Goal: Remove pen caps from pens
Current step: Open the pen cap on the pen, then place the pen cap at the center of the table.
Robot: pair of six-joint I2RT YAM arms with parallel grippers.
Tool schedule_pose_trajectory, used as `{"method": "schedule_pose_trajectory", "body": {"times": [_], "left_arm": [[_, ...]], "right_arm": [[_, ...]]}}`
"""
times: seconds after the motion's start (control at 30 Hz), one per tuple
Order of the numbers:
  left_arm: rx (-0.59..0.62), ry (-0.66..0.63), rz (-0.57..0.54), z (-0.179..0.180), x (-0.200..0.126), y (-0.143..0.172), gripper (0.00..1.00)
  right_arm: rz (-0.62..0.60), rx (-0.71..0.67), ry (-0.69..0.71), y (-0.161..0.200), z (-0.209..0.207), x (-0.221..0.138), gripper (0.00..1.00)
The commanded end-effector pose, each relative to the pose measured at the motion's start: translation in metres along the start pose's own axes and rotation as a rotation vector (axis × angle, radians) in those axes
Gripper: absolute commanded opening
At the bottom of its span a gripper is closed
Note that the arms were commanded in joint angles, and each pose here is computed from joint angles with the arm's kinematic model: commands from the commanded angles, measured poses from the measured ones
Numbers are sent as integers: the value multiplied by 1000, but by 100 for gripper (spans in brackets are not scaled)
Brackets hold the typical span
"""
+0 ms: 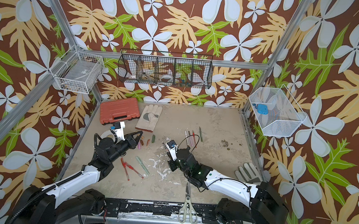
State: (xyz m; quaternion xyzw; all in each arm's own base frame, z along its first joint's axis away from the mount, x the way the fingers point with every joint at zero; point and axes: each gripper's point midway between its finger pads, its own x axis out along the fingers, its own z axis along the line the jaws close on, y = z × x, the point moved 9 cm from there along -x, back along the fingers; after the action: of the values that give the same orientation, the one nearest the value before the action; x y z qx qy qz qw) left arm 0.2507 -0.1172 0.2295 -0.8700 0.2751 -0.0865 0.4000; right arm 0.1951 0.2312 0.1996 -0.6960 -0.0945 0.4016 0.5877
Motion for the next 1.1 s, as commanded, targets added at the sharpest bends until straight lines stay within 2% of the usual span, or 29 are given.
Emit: {"method": "schedule_pose_trajectory", "body": {"times": [0.0,0.2,0.37,0.5,0.87,1.07], "left_arm": [[52,-101,55,9,4,8,0],[78,-155,139,13,18,16,0],[82,-197,246,14,46,29,0],[104,-271,331,12,71,43,0],[91,-436,439,41,126,66,0],[127,-497,481,53,146,74,0]], "right_arm": [[-22,34,34,-3,-5,-2,0],[-31,126,91,-1,-28,-5,0],[-39,223,95,3,-51,-8,0],[-46,241,118,3,-59,-12,0],[-83,255,176,-1,-68,-25,0],[-51,285,172,1,-75,-20,0]]}}
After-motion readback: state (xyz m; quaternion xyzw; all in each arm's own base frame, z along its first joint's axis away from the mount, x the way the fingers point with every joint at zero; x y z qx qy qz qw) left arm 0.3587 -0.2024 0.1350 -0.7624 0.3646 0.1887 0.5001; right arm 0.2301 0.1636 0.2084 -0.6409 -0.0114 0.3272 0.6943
